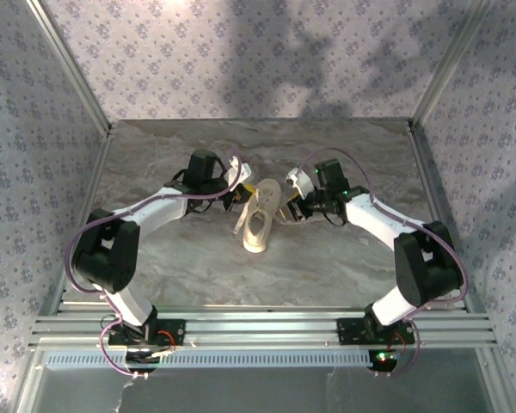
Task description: Tie the shoes
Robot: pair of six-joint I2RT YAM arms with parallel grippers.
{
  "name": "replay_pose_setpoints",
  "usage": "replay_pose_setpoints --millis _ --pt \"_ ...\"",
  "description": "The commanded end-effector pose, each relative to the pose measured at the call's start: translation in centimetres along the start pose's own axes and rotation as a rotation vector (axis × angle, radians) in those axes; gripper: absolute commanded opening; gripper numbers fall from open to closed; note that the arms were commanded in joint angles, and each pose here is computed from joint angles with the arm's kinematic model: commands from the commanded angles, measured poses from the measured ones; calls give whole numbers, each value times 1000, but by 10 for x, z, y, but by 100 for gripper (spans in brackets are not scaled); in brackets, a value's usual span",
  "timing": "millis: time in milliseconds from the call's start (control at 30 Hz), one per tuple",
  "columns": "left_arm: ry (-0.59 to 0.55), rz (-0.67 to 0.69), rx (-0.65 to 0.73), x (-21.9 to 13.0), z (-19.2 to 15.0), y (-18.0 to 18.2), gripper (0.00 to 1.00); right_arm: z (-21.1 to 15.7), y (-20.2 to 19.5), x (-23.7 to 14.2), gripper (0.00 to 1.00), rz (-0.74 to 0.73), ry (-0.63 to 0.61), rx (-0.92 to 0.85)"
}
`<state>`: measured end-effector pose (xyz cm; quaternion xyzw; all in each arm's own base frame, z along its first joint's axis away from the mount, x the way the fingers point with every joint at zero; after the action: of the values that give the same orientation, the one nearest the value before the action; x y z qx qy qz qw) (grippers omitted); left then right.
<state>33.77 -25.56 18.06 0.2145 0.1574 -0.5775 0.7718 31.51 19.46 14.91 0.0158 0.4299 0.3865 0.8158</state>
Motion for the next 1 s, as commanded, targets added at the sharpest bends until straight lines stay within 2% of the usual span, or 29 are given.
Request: replay_pose_setpoints --millis 0,267,433,467,500,533,600,633,800,967 --pt "-65 -21 16 0 17 4 0 -20 -1 8 53 -53 121 -63" --pt "-68 -25 6 -2 19 2 0 -17 8 43 54 -16 268 -99" --pt "-73 -27 3 -1 19 2 0 -10 12 63 54 -19 301 -98" --pt "-74 -28 1 -1 19 2 0 -10 10 67 51 -44 309 -91" --pt "-75 -29 1 -1 19 2 0 -11 8 69 44 -67 315 -81" --pt "-75 -28 3 -2 19 2 0 -12 5 70 33 -91 318 -67" --pt "-71 -28 0 -2 19 2 0 -13 -1 66 3 -146 299 -30" --pt "-69 -28 -1 -3 19 1 0 -10 -2 61 0 -161 274 -17" --pt "-53 -2 -20 -6 18 4 0 -25 -8 34 0 -211 180 86" --pt "-46 39 -66 -11 16 12 0 -38 -15 22 0 -237 187 170"
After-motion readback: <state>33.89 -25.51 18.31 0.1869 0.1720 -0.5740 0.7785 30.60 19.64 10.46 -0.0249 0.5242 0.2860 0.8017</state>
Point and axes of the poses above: each hand's point on the last joint's axis, 136 mm out from that joint toward the fingers, its own x axis out along the fingers, its own y axis along the line the jaws close on, z = x × y, the point moved 5 cm from there along -x, back along the fingers, and after that the axes turned 14 degrees about x, right-handed, at the moved point
